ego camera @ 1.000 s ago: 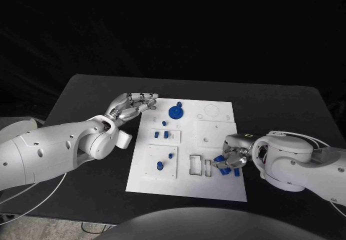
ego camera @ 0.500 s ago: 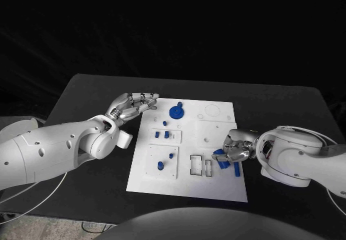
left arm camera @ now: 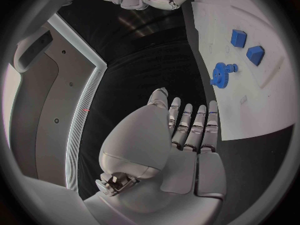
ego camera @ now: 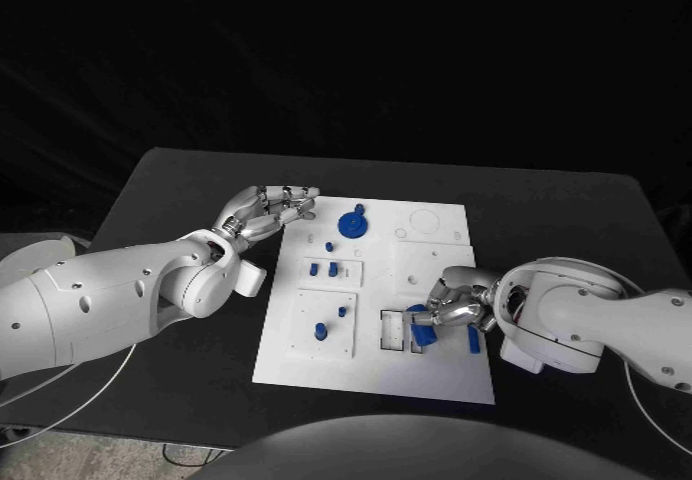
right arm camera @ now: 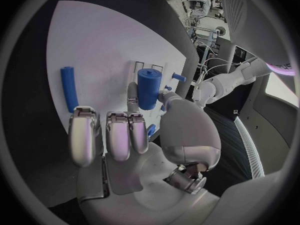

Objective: Assemble the parts on the task board

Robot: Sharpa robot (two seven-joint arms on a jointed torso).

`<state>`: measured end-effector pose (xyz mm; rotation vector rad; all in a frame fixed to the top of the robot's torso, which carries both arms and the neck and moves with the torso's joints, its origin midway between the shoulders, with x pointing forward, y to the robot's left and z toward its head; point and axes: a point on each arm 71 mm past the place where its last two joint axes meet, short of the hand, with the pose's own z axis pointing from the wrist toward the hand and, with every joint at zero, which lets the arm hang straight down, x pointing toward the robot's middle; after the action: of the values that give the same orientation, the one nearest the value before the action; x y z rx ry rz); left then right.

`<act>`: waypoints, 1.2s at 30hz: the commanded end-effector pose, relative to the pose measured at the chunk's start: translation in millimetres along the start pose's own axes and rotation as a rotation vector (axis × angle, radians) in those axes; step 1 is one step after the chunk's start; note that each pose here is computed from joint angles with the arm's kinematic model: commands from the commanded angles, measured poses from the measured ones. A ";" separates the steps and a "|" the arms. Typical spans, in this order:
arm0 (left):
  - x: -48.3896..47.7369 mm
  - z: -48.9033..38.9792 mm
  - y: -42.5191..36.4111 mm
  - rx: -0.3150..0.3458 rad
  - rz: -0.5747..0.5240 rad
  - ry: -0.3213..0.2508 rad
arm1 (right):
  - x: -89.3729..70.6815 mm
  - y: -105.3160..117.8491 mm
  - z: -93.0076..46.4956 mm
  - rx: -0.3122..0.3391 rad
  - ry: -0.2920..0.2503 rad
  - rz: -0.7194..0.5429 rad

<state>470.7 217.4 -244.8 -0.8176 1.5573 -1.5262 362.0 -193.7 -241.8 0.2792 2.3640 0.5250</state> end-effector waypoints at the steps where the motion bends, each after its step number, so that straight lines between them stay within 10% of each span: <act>1: 2.4 0.8 -0.5 0.006 -0.014 0.018 | 5.2 1.6 3.1 0.009 0.029 0.037; 36: 4.7 2.2 0.3 -0.001 -0.020 0.029 | 18.0 13.0 11.2 -0.009 0.087 -0.005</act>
<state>471.1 214.6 -245.6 -0.8184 1.5685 -1.5334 360.5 -172.2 -248.8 0.2854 2.4026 0.5832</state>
